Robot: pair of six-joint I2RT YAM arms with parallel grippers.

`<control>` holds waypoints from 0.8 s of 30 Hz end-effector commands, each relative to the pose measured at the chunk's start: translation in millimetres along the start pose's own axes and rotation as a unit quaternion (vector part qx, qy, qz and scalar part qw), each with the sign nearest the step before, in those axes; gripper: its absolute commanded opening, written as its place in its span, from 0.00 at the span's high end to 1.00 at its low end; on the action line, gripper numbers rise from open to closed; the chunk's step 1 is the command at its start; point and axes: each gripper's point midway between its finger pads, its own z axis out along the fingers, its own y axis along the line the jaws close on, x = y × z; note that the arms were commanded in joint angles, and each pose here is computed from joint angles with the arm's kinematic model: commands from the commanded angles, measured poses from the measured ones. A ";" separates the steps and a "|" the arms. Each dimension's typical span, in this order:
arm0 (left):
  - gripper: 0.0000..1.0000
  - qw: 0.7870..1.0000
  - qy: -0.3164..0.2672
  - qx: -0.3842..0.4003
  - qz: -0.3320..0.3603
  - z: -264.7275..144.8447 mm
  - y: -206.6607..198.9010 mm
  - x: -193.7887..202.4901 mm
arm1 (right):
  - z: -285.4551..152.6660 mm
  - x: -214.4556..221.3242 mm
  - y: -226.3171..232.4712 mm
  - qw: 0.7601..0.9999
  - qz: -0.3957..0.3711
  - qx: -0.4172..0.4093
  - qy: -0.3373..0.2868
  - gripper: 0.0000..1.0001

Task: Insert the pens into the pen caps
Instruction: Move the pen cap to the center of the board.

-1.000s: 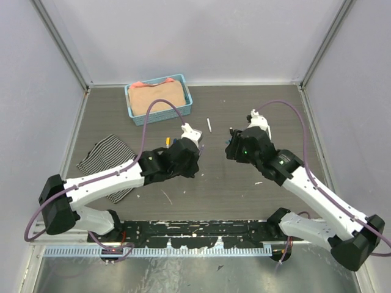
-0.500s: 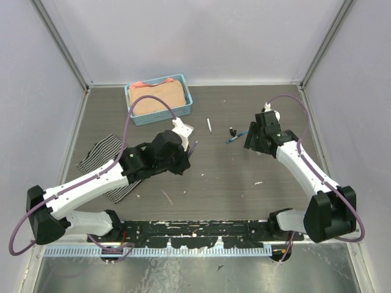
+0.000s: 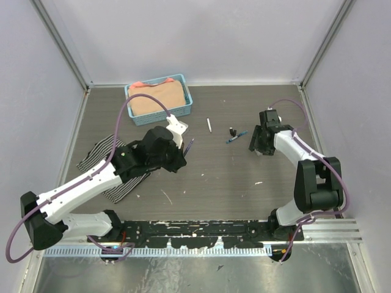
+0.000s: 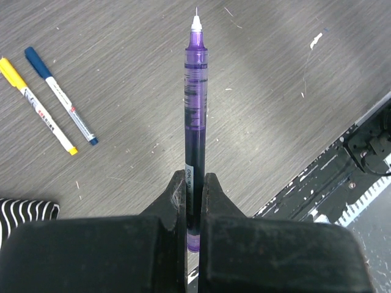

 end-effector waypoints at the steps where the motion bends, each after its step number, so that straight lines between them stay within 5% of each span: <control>1: 1.00 0.999 0.000 0.031 0.013 -4.7 -7.5 3.4 | 2.5 -25.5 -5.0 0.999 -0.011 0.012 -0.030 0.44; 24: 1.00 0.999 0.023 0.038 0.019 3.4 -11.8 6.3 | 38.8 -19.4 -4.3 1.000 -0.014 0.003 0.027 0.51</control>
